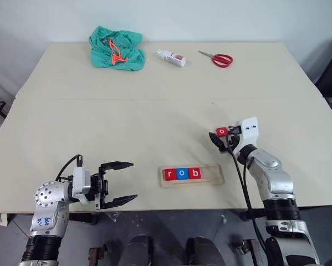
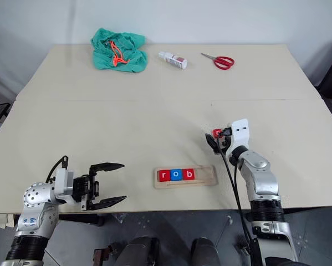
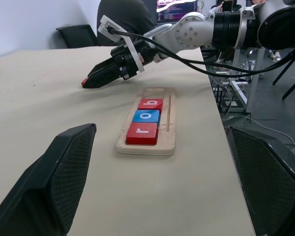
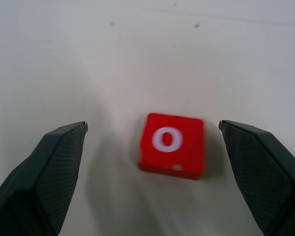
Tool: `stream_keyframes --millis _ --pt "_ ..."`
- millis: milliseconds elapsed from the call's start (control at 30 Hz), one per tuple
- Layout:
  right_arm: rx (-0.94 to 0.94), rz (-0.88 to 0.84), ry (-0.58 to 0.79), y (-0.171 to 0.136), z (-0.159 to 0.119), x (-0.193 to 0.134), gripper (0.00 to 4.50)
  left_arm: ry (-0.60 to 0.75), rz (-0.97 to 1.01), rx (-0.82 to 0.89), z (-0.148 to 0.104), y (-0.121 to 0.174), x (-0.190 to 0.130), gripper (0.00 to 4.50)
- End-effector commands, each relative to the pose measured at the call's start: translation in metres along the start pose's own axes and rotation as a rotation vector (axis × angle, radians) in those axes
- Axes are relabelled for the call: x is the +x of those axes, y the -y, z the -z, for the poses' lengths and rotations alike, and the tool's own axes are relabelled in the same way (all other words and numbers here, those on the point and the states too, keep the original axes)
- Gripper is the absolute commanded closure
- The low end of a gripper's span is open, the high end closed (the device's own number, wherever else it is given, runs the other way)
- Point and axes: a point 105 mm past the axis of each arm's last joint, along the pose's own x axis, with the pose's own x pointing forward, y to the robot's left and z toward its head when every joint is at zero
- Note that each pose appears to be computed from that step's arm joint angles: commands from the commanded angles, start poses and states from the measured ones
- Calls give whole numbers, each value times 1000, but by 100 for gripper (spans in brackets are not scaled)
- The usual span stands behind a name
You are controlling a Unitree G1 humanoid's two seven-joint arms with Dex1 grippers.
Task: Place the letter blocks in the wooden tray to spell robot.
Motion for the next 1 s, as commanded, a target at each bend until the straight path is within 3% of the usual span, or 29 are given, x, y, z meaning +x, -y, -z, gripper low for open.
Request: stream_keyframes --millis 33,233,267,367,567,733,1000 --pt "-3 6 -12 -2 4 3 2 6 -6 30 -6 0 -3 0" --pt "-19 22 -18 -2 4 4 2 5 -9 33 -6 -2 -3 0" --pt "-15 28 -27 -2 4 4 19 6 -10 33 -6 -2 -3 0" --pt "-23 35 -28 -4 2 5 92 7 -10 35 -5 -4 -2 0" --pt "-51 35 1 -6 -8 5 305 11 -7 40 -5 -8 1 0" --pt "-64 -8 89 -13 -41 -7 304 14 2 41 -6 -10 1 0" --pt "-65 0 57 -27 -45 -57 304 15 44 32 -4 -12 1 0"
